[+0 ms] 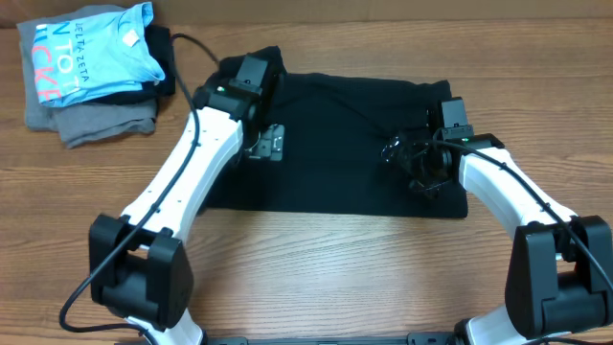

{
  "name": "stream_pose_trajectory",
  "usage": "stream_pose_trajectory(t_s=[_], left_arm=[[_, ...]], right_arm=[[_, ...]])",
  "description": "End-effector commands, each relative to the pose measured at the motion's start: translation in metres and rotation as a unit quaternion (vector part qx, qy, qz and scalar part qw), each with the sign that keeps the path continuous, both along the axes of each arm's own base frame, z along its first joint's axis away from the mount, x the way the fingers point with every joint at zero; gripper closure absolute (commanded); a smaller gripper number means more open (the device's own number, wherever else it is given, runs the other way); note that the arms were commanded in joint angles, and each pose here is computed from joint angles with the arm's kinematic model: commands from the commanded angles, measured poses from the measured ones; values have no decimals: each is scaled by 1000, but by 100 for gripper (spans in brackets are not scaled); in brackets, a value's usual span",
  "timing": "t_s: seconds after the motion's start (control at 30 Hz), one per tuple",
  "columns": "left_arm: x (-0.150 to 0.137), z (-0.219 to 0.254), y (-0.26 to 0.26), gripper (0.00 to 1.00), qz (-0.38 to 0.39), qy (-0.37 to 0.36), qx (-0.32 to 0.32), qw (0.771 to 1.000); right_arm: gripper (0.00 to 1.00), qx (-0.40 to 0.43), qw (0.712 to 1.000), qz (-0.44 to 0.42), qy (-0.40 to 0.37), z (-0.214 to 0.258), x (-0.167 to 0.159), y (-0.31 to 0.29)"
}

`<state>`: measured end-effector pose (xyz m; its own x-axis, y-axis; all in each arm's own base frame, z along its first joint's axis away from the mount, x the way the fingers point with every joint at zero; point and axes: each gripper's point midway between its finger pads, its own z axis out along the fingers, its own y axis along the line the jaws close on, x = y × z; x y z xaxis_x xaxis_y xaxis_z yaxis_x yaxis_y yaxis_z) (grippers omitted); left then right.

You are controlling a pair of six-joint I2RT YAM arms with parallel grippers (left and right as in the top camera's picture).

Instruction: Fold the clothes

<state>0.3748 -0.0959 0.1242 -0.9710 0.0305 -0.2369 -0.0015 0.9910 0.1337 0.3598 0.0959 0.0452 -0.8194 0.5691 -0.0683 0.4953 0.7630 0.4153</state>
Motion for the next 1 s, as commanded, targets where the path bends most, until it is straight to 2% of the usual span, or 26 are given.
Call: stream_pose_trajectory(t_s=[0.0,0.13,0.23,0.3,0.37,0.53,0.57,0.6,0.97], left_arm=[[-16,-10,11,0,86,28,-34,995],[-18,-37,36,0,120,38,-38,991],[-12,-52,39,0,98,42,-93,990],[-9,-58,36,6,94,49,-145,984],[-5,-60,34,17,89,51,-188,977],[-2,-59,28,38,70,48,-203,976],[-1,-61,25,45,66,49,-204,975],[-1,-62,23,48,65,51,-207,975],[-8,-102,22,48,81,102,-202,971]], right_arm=[[0,-4,1000,-4,2,-3,-1,-1],[0,-5,1000,-3,4,-4,-2,-1],[0,-5,1000,-2,4,-4,-2,-1],[0,-5,1000,-2,1,-3,-1,-1],[0,-4,1000,-2,-2,-3,1,-1],[0,-4,1000,-2,-7,-2,3,-1],[0,-4,1000,-2,-6,-2,3,-1],[0,-4,1000,-2,-6,-2,3,-1],[0,-4,1000,-2,-4,-2,2,-1]])
